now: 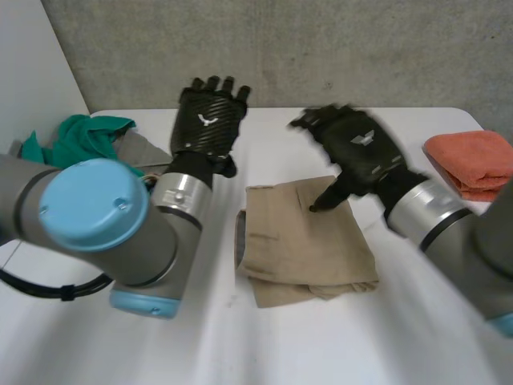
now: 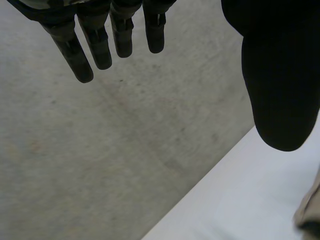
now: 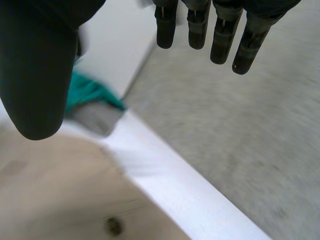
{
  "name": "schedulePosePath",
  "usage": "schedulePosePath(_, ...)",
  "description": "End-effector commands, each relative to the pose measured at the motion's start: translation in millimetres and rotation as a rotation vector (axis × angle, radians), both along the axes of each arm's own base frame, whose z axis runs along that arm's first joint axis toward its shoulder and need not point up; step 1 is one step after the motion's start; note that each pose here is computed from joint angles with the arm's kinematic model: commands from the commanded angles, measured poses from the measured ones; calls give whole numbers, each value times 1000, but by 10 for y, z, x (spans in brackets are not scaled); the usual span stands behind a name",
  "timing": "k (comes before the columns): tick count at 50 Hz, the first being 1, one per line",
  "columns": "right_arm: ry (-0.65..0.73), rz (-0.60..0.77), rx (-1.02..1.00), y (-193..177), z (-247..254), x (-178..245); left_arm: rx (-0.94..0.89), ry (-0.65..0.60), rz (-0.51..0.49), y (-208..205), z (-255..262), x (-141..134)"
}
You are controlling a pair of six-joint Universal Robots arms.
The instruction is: Fold the laundry.
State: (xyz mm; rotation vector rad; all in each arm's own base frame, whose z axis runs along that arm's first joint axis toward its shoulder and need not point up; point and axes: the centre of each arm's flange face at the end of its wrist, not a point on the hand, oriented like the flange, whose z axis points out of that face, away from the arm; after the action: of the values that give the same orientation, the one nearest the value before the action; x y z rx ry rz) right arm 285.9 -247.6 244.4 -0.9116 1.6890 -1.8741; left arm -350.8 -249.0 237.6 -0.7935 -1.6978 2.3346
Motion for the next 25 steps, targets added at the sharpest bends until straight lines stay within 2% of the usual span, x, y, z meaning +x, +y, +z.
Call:
schedulePosePath(1, -44, -128, 250, -292, -72, -262, 213, -5, -91, 77, -241, -304)
schedulePosePath(8, 215, -155, 411, -445, -578, -233, 397, -105, -91, 115, -685, -373)
schedulePosePath(18, 375, -211, 452, -632, -1070, -245, 503, -269, -34, 158, -1089, -257)
schedulePosePath(25, 422, -222, 399, -625, -1013, -234, 501, -296, -39, 173, -1103, -241)
